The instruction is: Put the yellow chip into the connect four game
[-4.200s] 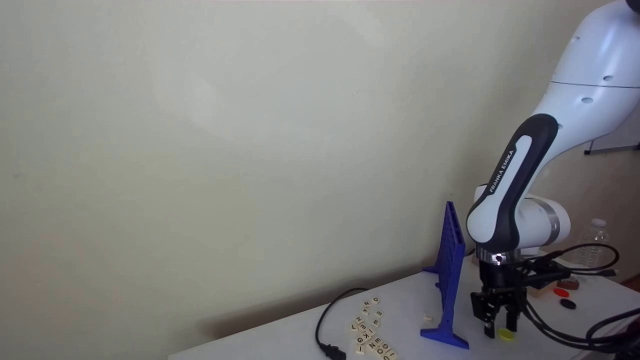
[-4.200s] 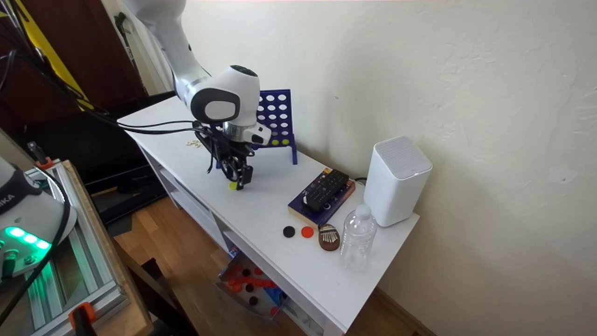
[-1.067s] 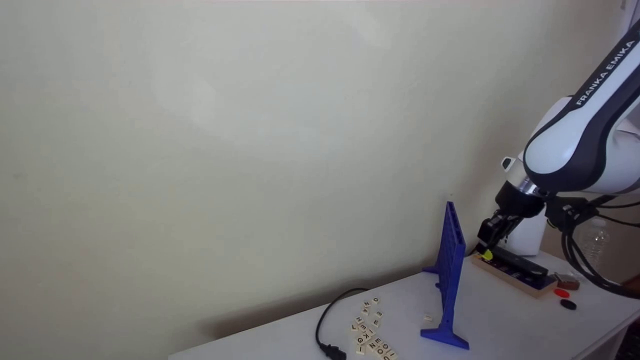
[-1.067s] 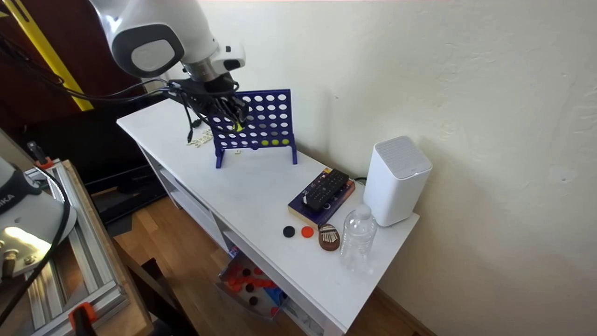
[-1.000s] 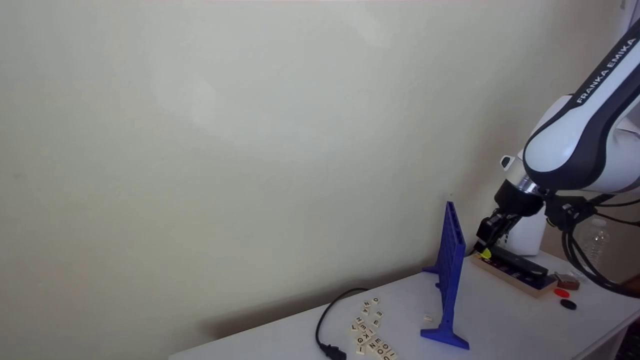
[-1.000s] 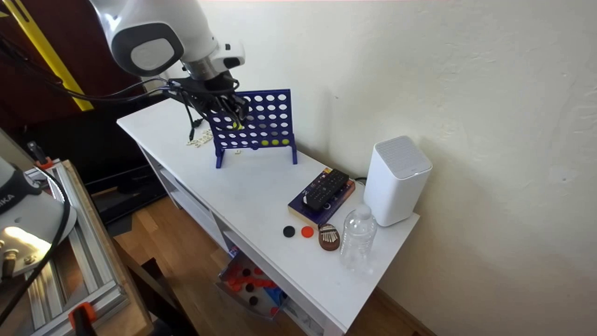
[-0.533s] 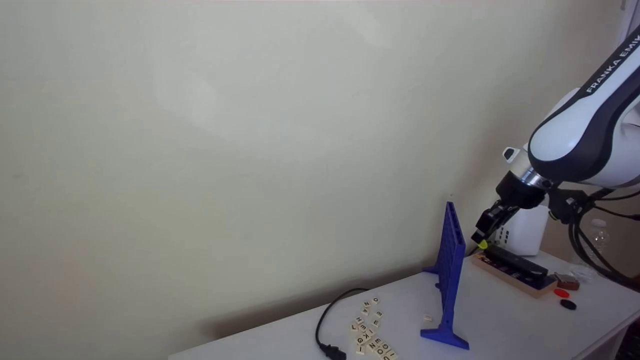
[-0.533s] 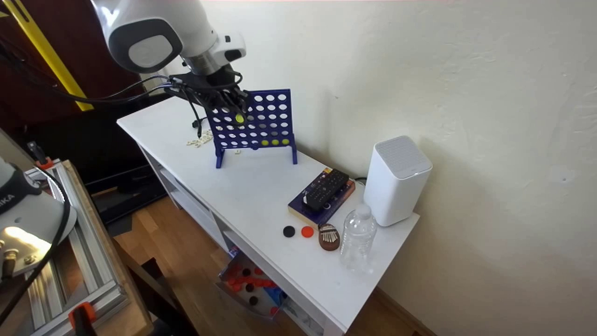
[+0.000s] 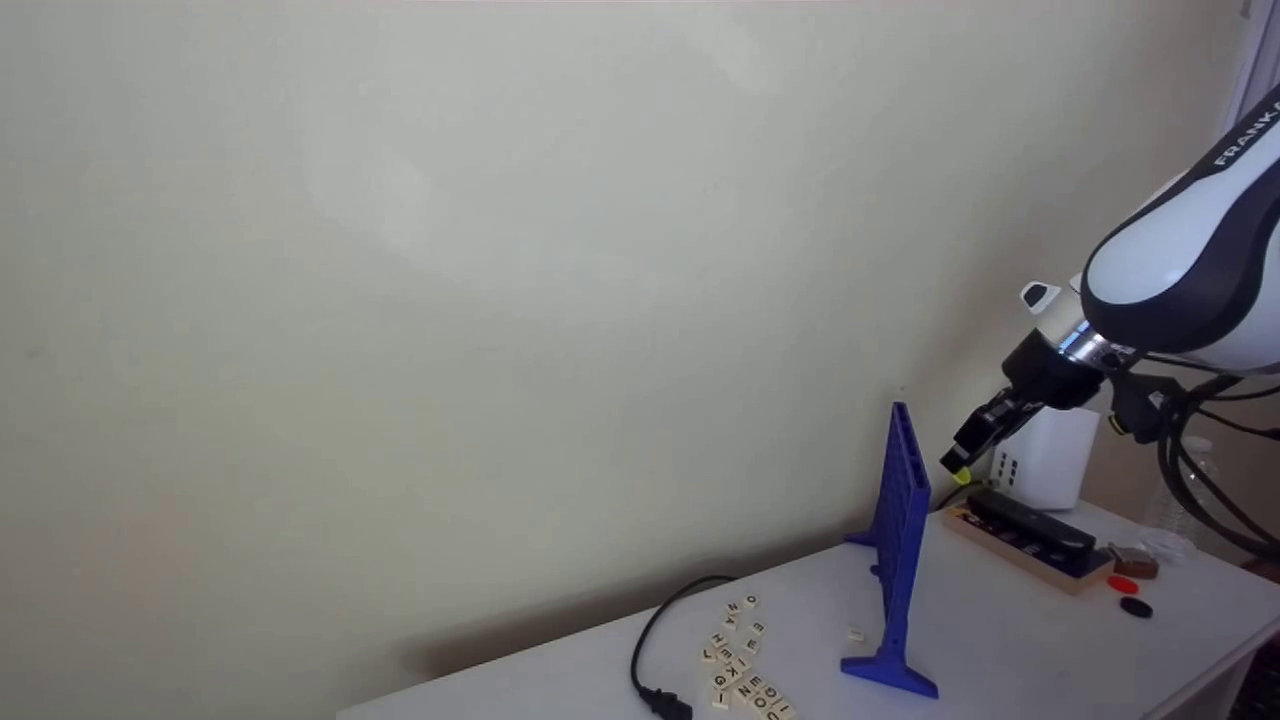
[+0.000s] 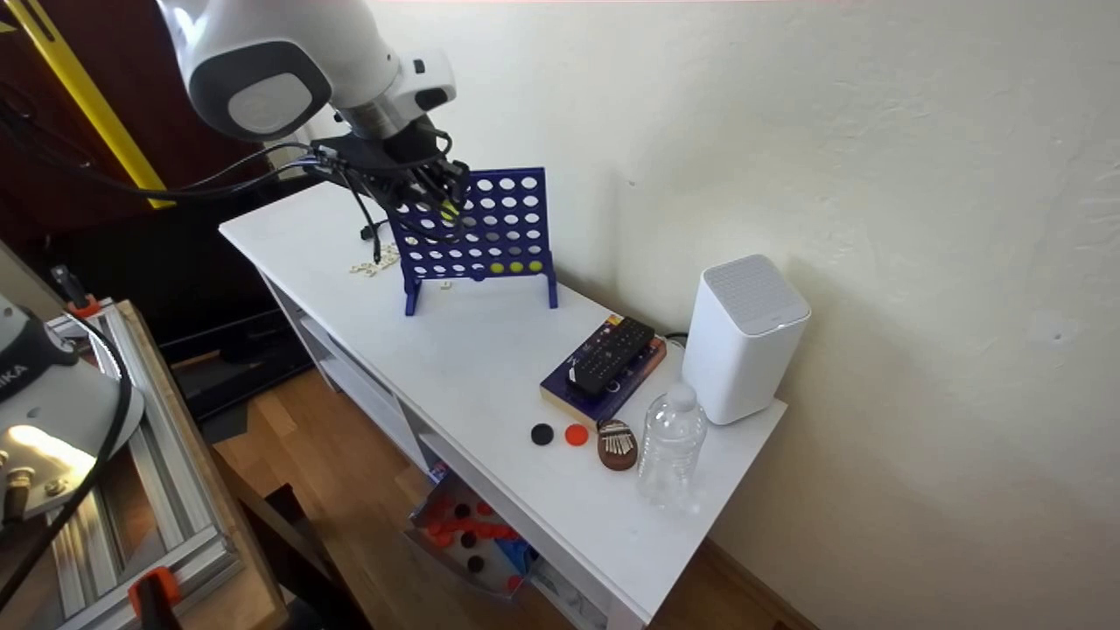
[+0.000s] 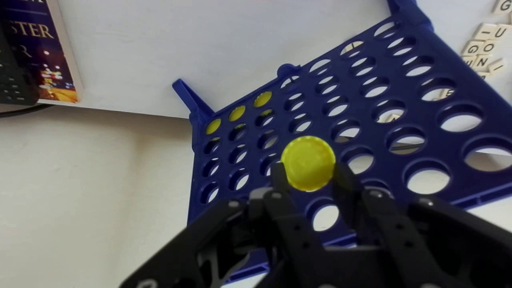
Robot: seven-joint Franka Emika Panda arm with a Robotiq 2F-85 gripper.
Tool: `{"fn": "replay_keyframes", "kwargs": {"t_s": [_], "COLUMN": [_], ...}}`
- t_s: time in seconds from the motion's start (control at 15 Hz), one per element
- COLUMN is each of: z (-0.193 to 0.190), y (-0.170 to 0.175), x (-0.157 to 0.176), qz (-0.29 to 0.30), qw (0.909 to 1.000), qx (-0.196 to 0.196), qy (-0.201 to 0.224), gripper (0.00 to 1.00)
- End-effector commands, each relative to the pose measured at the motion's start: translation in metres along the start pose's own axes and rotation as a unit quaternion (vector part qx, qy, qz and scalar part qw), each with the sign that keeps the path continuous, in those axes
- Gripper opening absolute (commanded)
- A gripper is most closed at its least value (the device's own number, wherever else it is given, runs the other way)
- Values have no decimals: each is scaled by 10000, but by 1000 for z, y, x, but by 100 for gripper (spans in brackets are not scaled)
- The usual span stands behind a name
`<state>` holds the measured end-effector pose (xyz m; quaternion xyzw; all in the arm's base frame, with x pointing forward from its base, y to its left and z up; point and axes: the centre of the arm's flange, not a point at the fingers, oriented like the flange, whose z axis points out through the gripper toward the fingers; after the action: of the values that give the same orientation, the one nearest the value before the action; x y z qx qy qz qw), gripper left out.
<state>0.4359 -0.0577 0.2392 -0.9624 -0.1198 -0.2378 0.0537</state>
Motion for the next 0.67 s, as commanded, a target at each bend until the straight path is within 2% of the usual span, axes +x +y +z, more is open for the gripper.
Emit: {"fn": "replay_keyframes", "kwargs": {"t_s": [0.0, 0.47, 0.53, 0.6], "z": [-2, -4, -4, -9], "y": [1, 4, 4, 3], "x": [-1, -1, -1, -2], "qz": [22, 62, 60, 23], "qw": [10000, 9998, 9998, 9997], "qx": [35, 117, 118, 118], "qy": [37, 120, 122, 199], "gripper": [33, 33, 8, 8]}}
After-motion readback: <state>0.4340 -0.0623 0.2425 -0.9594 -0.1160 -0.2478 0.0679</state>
